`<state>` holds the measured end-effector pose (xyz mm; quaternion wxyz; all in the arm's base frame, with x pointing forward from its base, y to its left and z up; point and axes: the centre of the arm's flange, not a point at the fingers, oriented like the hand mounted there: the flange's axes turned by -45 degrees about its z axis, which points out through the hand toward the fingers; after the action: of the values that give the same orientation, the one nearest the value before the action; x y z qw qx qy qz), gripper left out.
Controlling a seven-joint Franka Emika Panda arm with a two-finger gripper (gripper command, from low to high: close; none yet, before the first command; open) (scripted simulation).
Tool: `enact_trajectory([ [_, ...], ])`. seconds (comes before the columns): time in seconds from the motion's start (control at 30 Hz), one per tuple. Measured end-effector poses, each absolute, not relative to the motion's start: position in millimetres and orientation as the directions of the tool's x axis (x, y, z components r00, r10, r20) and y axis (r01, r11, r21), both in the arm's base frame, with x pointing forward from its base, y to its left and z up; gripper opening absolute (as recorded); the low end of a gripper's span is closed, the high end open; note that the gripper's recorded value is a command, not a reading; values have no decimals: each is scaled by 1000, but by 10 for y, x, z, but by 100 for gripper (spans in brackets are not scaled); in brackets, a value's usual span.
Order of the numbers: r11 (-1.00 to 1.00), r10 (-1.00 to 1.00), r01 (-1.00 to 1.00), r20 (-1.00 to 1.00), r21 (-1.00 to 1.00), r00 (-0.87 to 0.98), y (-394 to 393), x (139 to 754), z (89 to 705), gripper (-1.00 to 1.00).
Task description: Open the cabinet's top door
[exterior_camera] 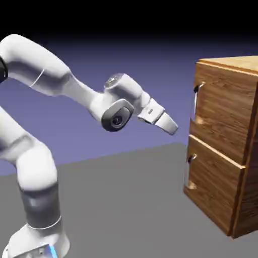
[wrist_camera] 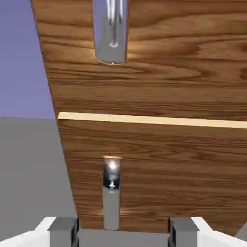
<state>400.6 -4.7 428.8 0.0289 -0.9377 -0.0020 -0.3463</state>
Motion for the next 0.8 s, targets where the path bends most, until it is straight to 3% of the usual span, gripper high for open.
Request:
enact_trajectory([
  [0.37, -959, -220, -145, 318, -245, 922, -311, 4149, 2934, 0],
  [0.8, -906, -402, -379, 101, -190, 910, -702, 3847, 1829, 0],
])
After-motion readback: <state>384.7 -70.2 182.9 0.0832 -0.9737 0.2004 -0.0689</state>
